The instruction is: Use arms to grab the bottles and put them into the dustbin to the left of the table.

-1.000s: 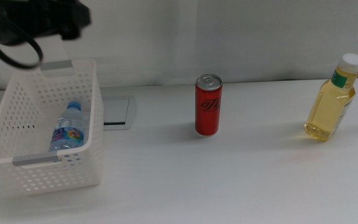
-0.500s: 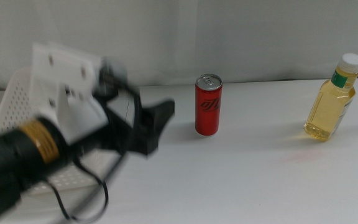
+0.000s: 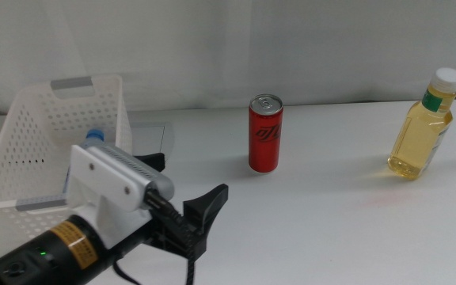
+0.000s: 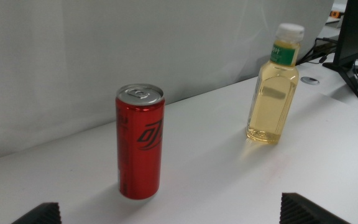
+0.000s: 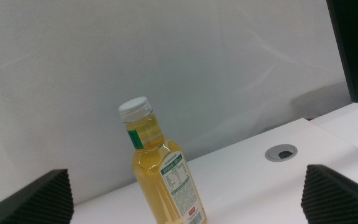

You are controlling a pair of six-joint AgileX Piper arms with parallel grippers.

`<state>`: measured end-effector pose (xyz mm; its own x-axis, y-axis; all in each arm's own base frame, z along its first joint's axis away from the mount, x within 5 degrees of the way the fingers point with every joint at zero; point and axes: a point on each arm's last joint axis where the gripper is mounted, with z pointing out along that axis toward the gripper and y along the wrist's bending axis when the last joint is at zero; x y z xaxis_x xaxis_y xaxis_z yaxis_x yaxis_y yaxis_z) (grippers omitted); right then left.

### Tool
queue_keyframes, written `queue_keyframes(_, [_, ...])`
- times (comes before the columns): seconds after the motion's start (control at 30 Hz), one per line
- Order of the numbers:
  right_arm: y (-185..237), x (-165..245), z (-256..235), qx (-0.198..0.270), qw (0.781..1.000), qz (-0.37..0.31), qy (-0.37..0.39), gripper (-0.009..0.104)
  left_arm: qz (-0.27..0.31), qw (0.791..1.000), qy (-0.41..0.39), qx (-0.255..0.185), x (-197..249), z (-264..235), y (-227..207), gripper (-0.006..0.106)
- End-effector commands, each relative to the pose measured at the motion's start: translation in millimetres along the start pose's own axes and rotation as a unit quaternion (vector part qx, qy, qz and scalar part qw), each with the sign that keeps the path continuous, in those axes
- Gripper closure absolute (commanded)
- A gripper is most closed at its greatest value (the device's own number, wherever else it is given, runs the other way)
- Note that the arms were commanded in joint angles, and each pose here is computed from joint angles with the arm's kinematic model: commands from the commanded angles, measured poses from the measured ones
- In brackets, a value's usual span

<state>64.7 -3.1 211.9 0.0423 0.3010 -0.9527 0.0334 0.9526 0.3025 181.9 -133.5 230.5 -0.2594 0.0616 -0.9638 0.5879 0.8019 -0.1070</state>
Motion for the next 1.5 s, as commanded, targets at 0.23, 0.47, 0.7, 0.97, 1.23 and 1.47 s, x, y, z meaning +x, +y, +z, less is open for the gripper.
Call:
queue_keyframes(0.23, [-4, 12, 0, 0.007, 1.0, -0.008, 0.016, -0.008, -0.024, 1.0, -0.011, -0.006, 29, 36, 5, 0.011])
queue_keyframes(0.47, [-4, 12, 0, 0.007, 1.0, -0.008, 0.016, -0.008, -0.04, 0.999, -0.03, 0.0, 57, 60, 8, 0.011])
queue_keyframes(0.7, [-4, 12, 0, 0.007, 1.0, -0.008, 0.016, -0.008, -0.045, 0.998, -0.04, 0.003, 73, 82, 11, 0.011])
queue_keyframes(0.97, [-4, 12, 0, 0.007, 1.0, -0.008, 0.016, -0.008, -0.056, 0.998, -0.013, -0.027, 60, 114, 16, 0.011])
queue_keyframes(1.23, [-4, 12, 0, 0.007, 1.0, -0.008, 0.016, -0.008, -0.028, 0.999, -0.017, -0.041, 46, 152, 18, 0.011])
queue_keyframes(1.47, [-4, 12, 0, 0.007, 1.0, -0.008, 0.016, -0.008, -0.034, 0.998, -0.016, -0.045, 56, 183, 21, 0.011])
